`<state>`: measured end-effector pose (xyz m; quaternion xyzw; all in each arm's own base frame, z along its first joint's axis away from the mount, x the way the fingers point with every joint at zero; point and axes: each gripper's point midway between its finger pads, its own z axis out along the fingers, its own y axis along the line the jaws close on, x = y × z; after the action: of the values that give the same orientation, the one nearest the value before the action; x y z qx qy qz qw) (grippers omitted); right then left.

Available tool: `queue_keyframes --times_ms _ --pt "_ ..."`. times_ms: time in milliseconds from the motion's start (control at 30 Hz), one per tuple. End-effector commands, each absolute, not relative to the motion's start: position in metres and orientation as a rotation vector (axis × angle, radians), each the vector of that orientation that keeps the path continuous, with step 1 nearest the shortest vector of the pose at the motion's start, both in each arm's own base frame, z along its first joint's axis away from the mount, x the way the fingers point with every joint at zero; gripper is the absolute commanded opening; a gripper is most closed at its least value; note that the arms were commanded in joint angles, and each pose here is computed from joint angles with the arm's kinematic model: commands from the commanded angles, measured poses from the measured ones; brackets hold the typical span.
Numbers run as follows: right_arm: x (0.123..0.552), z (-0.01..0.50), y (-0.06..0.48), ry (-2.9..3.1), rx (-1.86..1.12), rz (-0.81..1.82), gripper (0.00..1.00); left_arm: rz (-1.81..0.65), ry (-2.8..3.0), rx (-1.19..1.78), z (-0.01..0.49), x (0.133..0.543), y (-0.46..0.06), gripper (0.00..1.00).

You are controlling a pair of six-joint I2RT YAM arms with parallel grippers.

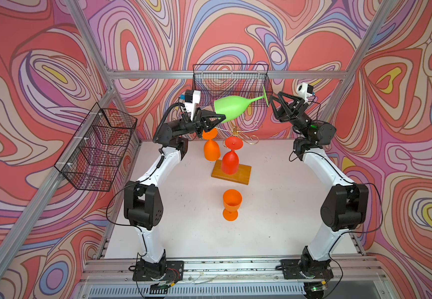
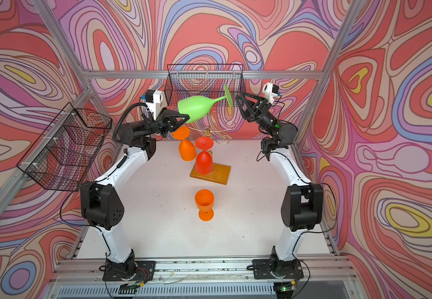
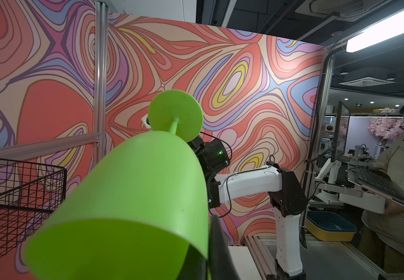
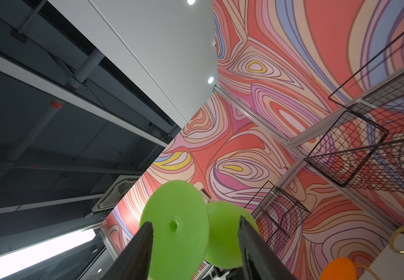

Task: Take the wine glass off the wine glass rack
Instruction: Place the wine glass at the center of the table.

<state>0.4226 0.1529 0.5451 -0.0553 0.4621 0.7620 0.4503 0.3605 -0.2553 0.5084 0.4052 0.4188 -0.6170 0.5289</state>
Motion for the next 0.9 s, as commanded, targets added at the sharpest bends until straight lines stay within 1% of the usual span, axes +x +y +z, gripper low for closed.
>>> queue_keyframes --times_ms 0,233,300,467,567,700,867 --pt "0.414 0.550 0.150 1.185 -0.166 1.710 0.59 -1.391 0.920 1.034 0.532 0.329 -0.242 0.00" --pt "0.419 0.533 0.144 1.339 -0.113 1.416 0.59 -1.273 0.984 1.054 0.541 0.313 -0.237 0.00" --pt "0.420 0.526 0.141 1.371 -0.091 1.366 0.59 -1.221 1.030 1.039 0.541 0.311 -0.236 0.00" --pt "0.422 0.507 0.135 1.436 -0.045 1.272 0.59 -0.989 1.214 0.975 0.530 0.310 -0.228 0.00" --pt "0.423 0.494 0.131 1.478 -0.019 1.220 0.59 -0.930 1.289 0.929 0.528 0.306 -0.221 0.00" --pt "0.424 0.473 0.123 1.549 0.028 1.120 0.59 -0.856 1.406 0.880 0.512 0.302 -0.217 0.00" --pt "0.419 0.453 0.111 1.627 0.066 0.990 0.58 -0.696 1.569 0.862 0.487 0.295 -0.210 0.00"
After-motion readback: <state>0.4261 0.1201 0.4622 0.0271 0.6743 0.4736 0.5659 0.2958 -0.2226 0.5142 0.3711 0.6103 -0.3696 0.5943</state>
